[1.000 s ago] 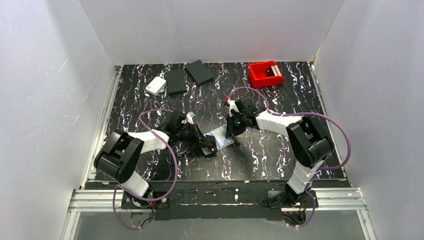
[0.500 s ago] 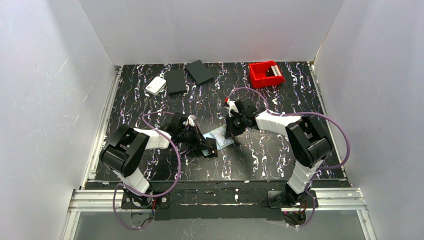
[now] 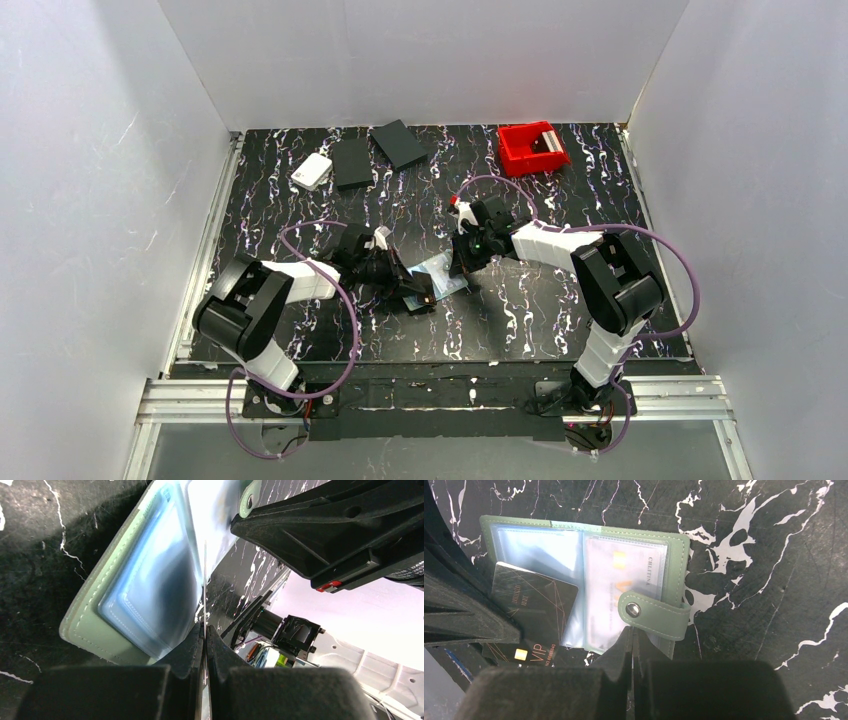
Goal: Put the credit cards into the card holder
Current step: Insert the credit card into the card holder.
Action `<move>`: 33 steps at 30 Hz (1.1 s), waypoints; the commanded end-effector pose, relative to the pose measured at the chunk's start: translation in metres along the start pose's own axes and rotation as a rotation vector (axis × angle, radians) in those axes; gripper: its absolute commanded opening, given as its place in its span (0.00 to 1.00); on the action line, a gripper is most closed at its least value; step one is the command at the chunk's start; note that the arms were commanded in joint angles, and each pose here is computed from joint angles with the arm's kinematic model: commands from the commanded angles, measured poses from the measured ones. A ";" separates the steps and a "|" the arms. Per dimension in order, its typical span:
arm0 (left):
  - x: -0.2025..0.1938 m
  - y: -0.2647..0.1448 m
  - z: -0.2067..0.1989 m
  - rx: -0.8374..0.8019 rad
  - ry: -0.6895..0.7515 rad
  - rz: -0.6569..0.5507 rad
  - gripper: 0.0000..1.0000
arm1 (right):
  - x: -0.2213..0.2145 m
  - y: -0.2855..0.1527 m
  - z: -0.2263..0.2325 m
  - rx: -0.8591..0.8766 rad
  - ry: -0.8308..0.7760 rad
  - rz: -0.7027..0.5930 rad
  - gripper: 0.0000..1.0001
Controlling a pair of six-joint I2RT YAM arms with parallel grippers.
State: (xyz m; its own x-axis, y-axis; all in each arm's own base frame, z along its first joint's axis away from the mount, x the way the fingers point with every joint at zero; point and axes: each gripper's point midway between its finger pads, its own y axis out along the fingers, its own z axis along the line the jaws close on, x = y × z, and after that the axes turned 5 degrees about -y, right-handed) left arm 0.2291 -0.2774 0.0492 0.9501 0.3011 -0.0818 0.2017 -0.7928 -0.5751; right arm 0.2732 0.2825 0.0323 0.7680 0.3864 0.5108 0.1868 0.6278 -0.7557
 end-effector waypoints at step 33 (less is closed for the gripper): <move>0.008 0.015 0.007 0.005 0.048 -0.012 0.00 | -0.007 0.004 -0.001 0.013 0.005 0.015 0.01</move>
State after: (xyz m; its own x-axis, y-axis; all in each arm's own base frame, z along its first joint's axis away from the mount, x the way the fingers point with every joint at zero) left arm 0.2351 -0.2832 0.0330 0.9555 0.2847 -0.0775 0.1890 -0.7923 -0.5801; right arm 0.2710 0.2842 0.0318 0.7699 0.3880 0.5067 0.1728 0.6376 -0.7507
